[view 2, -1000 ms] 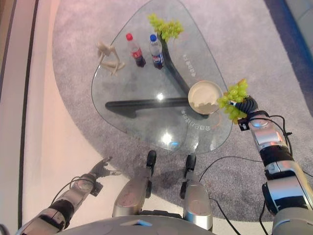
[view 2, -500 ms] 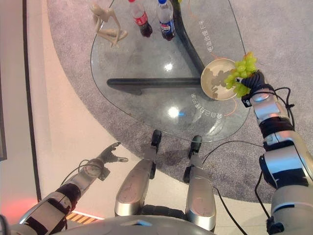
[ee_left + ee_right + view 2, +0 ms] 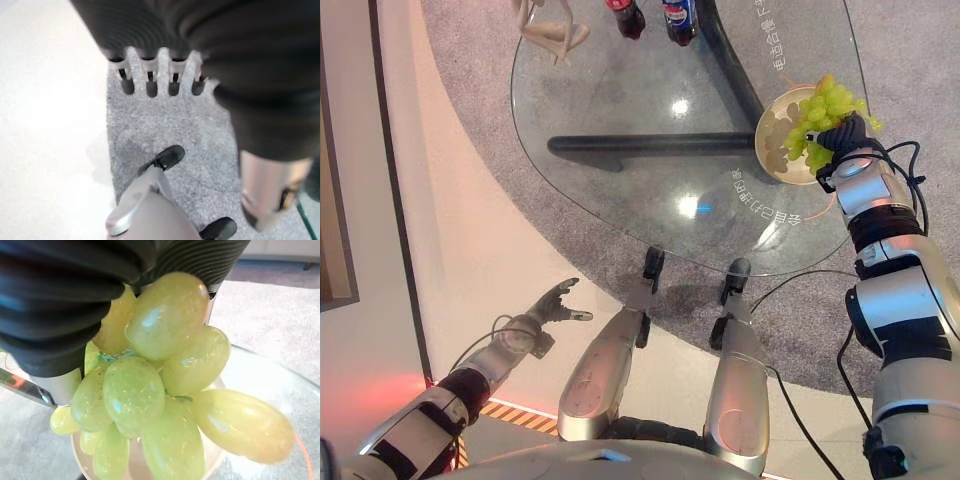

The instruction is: Pick up fruits into the plate

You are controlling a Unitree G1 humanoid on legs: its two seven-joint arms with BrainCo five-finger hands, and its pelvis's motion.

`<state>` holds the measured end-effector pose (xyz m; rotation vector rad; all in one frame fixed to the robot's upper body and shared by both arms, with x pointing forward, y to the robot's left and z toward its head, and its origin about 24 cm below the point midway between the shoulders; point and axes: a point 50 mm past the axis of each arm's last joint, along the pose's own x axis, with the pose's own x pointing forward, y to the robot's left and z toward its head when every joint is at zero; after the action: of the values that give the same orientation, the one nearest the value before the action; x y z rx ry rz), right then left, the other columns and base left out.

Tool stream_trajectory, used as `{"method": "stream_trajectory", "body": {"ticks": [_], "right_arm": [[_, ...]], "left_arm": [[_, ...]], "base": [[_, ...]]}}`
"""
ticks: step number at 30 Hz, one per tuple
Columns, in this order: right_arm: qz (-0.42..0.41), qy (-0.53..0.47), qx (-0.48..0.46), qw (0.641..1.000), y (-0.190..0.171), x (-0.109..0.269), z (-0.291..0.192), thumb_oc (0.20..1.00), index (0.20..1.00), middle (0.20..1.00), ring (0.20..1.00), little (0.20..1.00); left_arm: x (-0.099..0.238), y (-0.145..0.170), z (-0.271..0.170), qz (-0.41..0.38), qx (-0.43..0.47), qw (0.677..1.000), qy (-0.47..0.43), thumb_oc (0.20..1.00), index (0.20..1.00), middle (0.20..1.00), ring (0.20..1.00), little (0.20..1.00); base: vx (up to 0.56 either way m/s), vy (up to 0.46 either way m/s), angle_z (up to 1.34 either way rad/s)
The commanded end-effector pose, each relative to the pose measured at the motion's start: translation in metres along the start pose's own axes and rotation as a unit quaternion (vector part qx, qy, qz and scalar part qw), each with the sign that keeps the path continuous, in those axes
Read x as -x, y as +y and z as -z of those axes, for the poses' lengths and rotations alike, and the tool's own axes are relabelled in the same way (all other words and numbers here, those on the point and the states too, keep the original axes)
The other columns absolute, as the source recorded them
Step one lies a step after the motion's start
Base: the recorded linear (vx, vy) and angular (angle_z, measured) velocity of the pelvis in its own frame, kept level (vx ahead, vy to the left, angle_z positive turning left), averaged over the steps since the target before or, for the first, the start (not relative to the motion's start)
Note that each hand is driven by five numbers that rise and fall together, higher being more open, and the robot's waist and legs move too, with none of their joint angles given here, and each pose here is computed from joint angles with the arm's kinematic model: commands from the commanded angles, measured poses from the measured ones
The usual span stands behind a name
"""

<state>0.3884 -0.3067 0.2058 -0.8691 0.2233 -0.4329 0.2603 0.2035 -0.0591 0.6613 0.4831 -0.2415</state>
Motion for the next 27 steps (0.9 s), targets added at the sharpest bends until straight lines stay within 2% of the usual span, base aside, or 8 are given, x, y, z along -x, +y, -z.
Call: {"method": "stream_trajectory", "body": {"ticks": [1,9,10,11,12,27], "right_arm": [[0.054,-0.013,0.058,0.997,-0.033,-0.002,-0.011,0.2,0.2,0.2,0.2,0.2],[0.056,0.01,0.082,0.995,-0.029,-0.004,-0.004,0.2,0.2,0.2,0.2,0.2],[0.057,0.015,0.085,0.995,-0.029,-0.004,-0.003,0.244,0.244,0.244,0.244,0.244],[0.058,0.019,0.087,0.994,-0.029,-0.004,-0.003,0.438,0.438,0.438,0.438,0.438],[0.063,0.022,0.088,0.994,-0.029,-0.004,-0.002,1.0,1.0,1.0,1.0,1.0],[0.1,0.045,0.095,0.989,-0.037,-0.004,0.004,1.0,1.0,1.0,1.0,1.0]], "left_arm": [[0.004,-0.007,0.004,0.006,0.004,1.0,-0.002,1.0,1.0,1.0,1.0,1.0],[0.004,-0.009,0.001,0.006,0.005,1.0,-0.01,1.0,1.0,1.0,1.0,1.0],[0.004,-0.01,0.001,0.007,0.006,1.0,-0.011,1.0,1.0,1.0,1.0,1.0],[0.004,-0.01,0.0,0.007,0.006,1.0,-0.012,1.0,1.0,1.0,1.0,1.0],[0.004,-0.01,-0.001,0.006,0.007,1.0,-0.013,1.0,1.0,1.0,1.0,1.0],[0.003,-0.008,-0.006,0.0,0.014,1.0,-0.02,1.0,1.0,1.0,1.0,1.0]], "base": [[0.0,0.0,0.0],[-0.01,0.016,0.04],[-0.01,0.032,0.0],[0.0,0.0,0.0],[-0.02,0.022,-0.03],[0.0,0.0,0.0]]}}
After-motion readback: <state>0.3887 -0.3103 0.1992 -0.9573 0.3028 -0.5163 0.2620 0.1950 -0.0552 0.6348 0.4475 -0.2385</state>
